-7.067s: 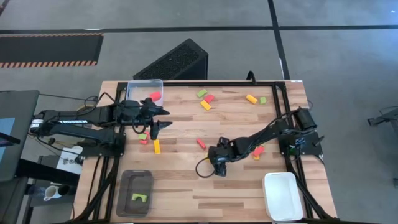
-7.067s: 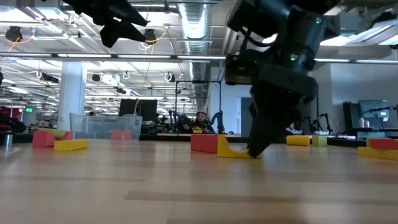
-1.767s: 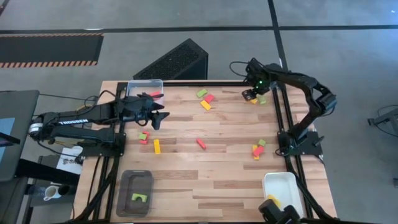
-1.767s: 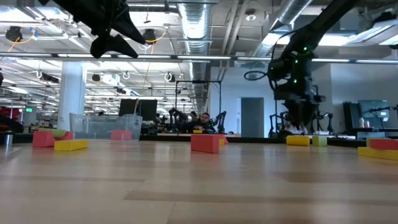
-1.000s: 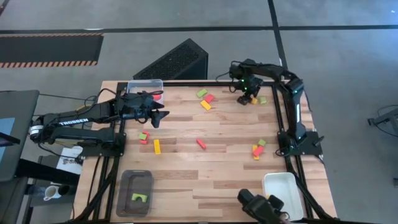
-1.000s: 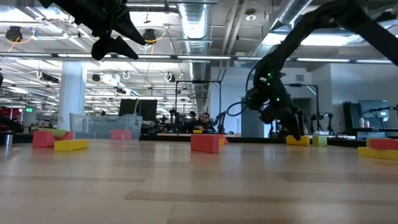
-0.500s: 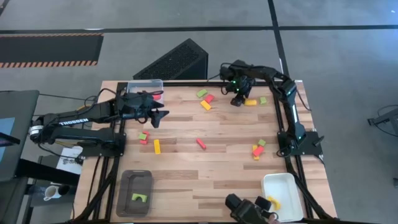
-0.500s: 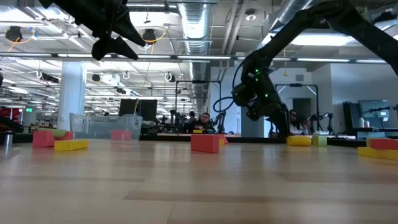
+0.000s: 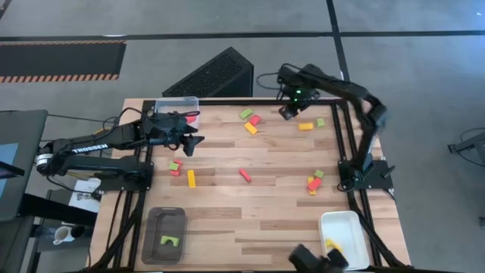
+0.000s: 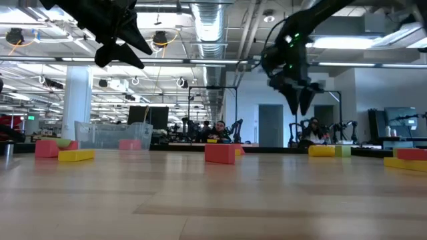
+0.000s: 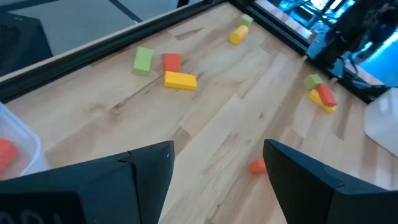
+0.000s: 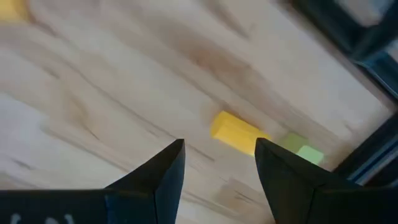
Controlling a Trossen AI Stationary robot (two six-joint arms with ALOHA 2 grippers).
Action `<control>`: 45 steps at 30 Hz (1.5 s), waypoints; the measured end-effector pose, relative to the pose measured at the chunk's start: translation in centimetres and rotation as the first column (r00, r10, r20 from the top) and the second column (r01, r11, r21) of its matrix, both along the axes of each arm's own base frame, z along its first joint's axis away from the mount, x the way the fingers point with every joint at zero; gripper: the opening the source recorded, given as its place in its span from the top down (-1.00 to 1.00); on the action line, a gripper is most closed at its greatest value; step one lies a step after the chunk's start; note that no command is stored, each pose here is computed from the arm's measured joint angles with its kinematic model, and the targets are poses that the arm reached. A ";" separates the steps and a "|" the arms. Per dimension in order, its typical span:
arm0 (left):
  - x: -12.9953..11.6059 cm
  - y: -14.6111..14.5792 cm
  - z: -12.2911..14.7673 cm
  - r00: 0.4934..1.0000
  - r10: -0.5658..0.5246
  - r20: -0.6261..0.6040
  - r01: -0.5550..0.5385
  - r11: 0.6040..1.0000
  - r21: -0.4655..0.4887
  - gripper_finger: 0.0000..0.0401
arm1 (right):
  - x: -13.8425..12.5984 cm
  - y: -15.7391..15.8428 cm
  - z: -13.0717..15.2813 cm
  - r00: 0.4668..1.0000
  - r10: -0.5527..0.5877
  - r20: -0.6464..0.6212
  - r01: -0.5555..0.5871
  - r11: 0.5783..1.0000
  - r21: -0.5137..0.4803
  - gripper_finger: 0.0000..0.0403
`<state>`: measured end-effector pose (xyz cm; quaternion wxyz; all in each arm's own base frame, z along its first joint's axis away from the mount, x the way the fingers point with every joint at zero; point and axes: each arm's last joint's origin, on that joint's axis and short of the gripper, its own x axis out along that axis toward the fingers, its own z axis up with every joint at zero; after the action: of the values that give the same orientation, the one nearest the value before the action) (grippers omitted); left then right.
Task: Sort & place blocks by color
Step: Put the orange block into the white transparent bin
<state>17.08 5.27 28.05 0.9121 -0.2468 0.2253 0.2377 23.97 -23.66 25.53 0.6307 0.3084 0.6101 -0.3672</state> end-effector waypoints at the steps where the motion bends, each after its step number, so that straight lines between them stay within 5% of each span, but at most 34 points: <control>1: 0.0 0.0 0.0 1.000 -0.010 0.000 0.010 1.000 0.000 -0.15 | -0.5 0.5 0.2 0.998 -0.043 0.044 0.044 0.998 -0.037 -0.09; 7: 0.1 -0.1 0.1 0.998 -0.062 -0.008 0.063 0.997 0.038 -0.15 | -2.5 2.7 -0.7 0.944 -0.215 0.250 0.253 0.959 -0.130 -0.12; 24: 0.1 -0.2 0.1 0.992 -0.122 -0.014 0.123 0.991 0.049 -0.15 | -2.1 0.5 -6.9 0.952 -0.300 0.060 0.300 0.954 0.000 -0.78; 45: 0.1 -0.3 0.0 0.989 -0.145 -0.018 0.146 0.989 0.032 -0.15 | -5.1 -2.7 -7.5 0.899 -0.432 0.070 0.434 0.901 -0.004 -0.82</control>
<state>17.17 4.98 28.04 0.9292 -0.2125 0.2457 0.1760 18.82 -26.31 17.99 0.5566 0.4421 0.5011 -0.4935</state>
